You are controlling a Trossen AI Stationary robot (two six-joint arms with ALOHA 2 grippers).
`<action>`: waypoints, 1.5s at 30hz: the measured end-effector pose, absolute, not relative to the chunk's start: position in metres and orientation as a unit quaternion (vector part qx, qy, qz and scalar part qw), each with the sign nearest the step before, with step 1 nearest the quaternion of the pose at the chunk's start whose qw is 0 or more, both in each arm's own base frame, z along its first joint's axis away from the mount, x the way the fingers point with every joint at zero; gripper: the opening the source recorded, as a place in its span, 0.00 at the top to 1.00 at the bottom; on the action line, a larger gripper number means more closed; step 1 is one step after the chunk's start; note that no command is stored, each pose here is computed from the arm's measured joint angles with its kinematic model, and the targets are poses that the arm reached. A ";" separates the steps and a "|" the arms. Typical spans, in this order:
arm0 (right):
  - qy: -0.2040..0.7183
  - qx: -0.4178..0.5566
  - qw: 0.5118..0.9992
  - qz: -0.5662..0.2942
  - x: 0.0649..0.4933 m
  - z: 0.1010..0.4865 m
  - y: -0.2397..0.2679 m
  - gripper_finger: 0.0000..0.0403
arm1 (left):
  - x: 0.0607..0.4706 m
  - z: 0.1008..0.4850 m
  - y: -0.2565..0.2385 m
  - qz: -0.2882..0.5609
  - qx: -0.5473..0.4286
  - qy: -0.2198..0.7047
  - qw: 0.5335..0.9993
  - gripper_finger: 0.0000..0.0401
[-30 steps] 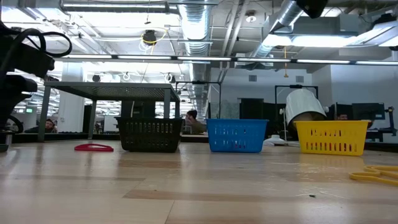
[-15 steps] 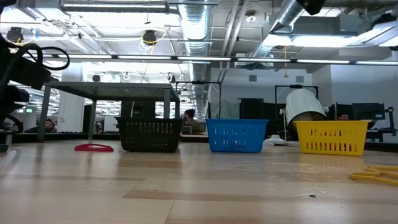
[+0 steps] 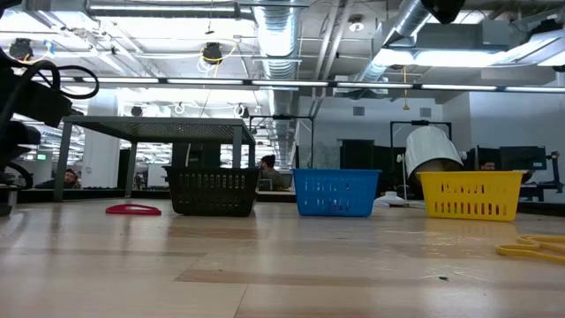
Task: Pick & Place Office Desk Supplies
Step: Put the crayon box into the black basket
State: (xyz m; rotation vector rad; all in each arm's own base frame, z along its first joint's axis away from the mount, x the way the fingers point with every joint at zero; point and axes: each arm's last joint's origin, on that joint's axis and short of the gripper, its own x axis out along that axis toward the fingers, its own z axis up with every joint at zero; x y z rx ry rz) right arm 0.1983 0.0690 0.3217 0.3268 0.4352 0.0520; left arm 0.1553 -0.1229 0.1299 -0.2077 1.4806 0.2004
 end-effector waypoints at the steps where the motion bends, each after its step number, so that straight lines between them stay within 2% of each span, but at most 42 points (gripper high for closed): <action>1: 0.220 0.151 0.964 0.016 0.198 0.320 0.068 0.23 | 0.155 0.130 -0.123 0.092 -0.096 0.672 0.729 0.15; 4: 0.224 0.124 0.966 -0.036 0.198 0.304 0.064 0.23 | 0.155 0.130 -0.123 0.095 -0.099 0.671 0.729 0.19; 8: 0.244 0.139 0.955 -0.095 0.198 0.266 0.051 0.23 | 0.156 0.130 -0.123 0.099 -0.104 0.668 0.730 0.19; 14: 0.209 0.201 0.955 -0.066 0.193 0.226 0.036 0.23 | 0.156 0.129 -0.123 0.100 -0.107 0.666 0.731 0.16; 22: 0.172 0.208 0.960 -0.070 0.181 0.217 0.026 0.23 | 0.156 0.132 -0.123 0.101 -0.118 0.660 0.735 0.20; 28: 0.177 0.216 0.957 -0.086 0.178 0.208 0.021 0.23 | 0.161 0.146 -0.120 0.091 -0.169 0.622 0.759 0.19; 45: 0.177 0.214 0.957 -0.086 0.178 0.208 0.021 0.23 | 0.170 0.154 -0.109 0.100 -0.200 0.591 0.775 0.21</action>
